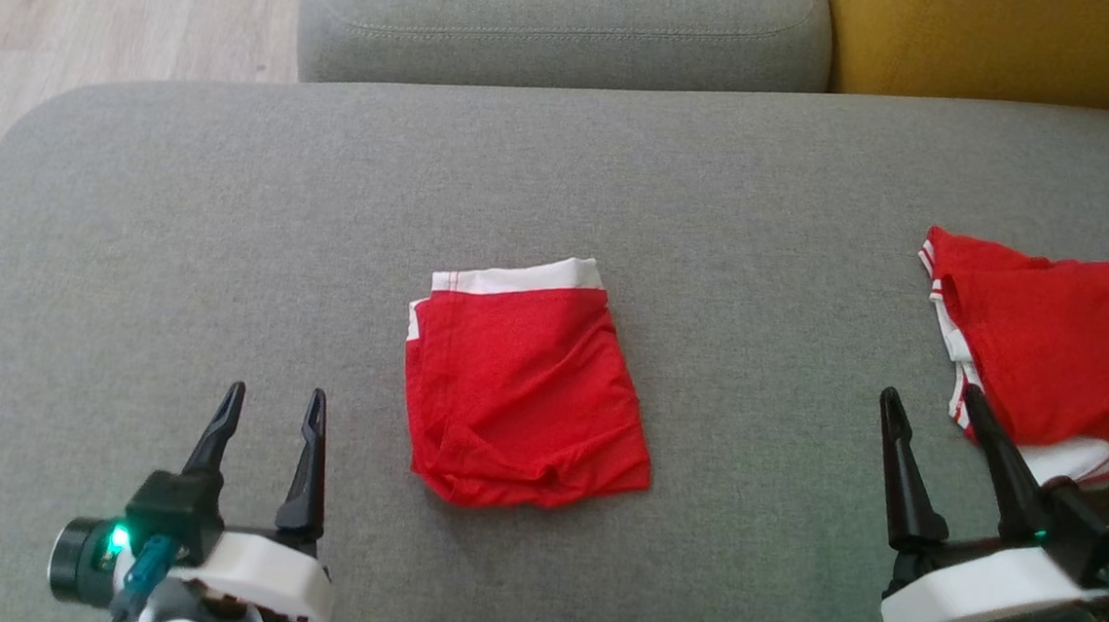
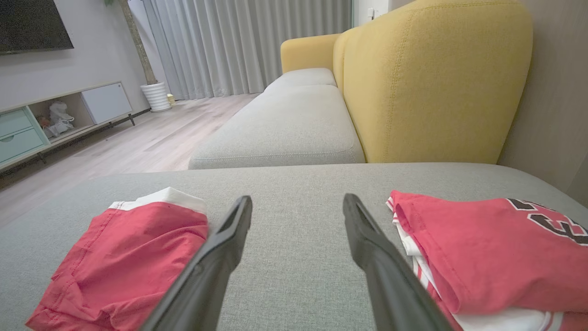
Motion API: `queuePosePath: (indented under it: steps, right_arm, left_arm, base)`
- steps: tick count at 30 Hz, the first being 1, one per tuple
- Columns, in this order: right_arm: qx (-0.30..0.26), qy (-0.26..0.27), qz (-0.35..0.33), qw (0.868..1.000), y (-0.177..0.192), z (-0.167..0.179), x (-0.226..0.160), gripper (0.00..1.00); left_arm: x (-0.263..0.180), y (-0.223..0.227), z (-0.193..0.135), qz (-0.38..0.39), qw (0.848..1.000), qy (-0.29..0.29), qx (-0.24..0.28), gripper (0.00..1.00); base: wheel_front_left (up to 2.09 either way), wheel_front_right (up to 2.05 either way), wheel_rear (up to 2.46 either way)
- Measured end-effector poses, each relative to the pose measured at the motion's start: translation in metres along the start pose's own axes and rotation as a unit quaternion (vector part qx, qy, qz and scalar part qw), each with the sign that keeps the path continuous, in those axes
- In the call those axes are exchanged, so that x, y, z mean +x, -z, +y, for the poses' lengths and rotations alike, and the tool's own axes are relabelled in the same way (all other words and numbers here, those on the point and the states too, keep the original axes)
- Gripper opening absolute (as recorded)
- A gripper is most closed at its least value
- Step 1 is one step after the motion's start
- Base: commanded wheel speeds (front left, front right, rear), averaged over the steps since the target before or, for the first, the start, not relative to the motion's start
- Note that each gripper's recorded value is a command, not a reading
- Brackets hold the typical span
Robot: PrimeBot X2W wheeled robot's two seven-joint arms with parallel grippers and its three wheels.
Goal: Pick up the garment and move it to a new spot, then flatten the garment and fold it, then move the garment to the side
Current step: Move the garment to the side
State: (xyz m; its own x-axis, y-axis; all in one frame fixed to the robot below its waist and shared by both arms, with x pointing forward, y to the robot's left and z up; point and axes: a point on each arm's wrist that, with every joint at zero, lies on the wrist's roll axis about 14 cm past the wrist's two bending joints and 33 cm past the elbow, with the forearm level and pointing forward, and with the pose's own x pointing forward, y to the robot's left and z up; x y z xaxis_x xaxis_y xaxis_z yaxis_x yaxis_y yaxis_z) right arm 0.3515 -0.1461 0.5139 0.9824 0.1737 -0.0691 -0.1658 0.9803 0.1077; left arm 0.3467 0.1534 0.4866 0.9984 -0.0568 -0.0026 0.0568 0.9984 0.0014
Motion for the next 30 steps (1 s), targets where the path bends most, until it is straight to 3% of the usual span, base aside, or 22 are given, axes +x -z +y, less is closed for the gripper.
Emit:
queuePosePath:
  steps: [9, 16, 24, 30]
  right_arm:
    - [0.010, -0.013, 0.041, 0.999, 0.025, 0.007, 0.009, 1.00]
    - [0.032, -0.100, 0.090, 0.990, 0.057, 0.060, 0.066, 1.00]
    - [0.040, -0.188, 0.167, 0.967, 0.110, 0.119, 0.105, 1.00]
    - [0.046, -0.199, 0.240, 0.949, 0.151, 0.129, 0.118, 1.00]
  left_arm:
    - [0.002, 0.005, -0.002, 0.008, 1.000, 0.002, -0.001, 1.00]
    - [0.033, -0.009, 0.001, -0.017, 1.000, 0.000, -0.004, 1.00]
    - [0.041, 0.006, 0.009, 0.004, 1.000, -0.018, -0.010, 1.00]
    - [0.048, 0.015, 0.020, 0.018, 0.999, -0.034, -0.007, 1.00]
  base:
    - [0.00, 0.00, 0.00]
    - [0.00, 0.00, 0.00]
    - [0.00, 0.00, 0.00]
    - [0.00, 0.00, 0.00]
